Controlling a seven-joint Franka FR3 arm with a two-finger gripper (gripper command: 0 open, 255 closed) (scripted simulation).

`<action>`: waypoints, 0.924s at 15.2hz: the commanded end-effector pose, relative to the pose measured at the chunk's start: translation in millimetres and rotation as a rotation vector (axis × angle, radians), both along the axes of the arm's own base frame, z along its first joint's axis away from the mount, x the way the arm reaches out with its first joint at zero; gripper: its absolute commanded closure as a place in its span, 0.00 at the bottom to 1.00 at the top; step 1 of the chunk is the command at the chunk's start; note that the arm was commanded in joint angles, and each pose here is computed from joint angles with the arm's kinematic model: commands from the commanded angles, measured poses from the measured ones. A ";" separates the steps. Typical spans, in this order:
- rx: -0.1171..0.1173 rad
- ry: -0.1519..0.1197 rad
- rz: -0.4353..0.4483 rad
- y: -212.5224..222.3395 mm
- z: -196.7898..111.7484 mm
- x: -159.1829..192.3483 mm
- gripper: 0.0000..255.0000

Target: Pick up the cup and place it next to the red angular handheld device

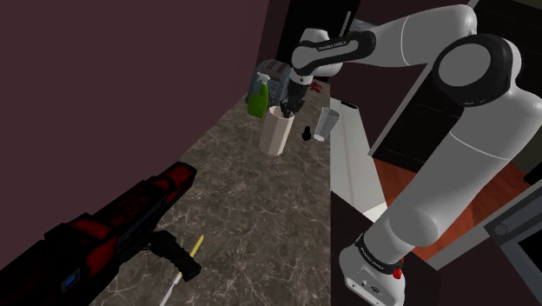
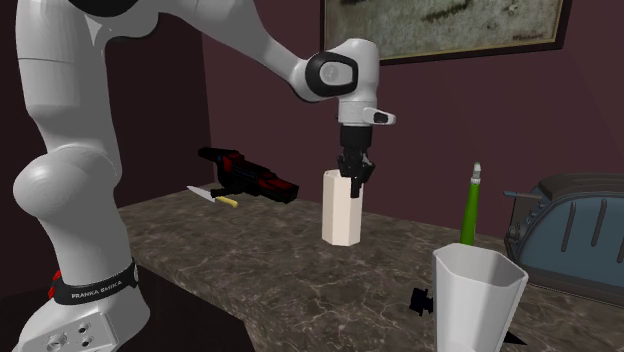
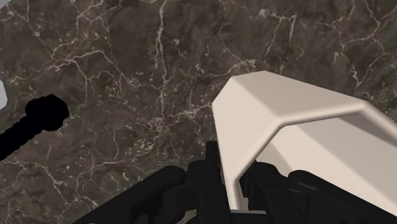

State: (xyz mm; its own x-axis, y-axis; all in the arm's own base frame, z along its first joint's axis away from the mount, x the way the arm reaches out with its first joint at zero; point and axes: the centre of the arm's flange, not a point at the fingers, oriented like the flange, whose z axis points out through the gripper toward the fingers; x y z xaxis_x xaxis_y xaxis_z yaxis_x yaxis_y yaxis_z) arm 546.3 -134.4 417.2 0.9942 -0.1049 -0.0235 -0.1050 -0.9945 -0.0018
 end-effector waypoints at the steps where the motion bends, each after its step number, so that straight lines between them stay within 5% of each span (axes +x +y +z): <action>1: 0.000 -0.001 0.000 0.7 11.3 -1.0 1.00; 14: 0.000 -0.001 0.000 0.7 80.0 -1.0 1.00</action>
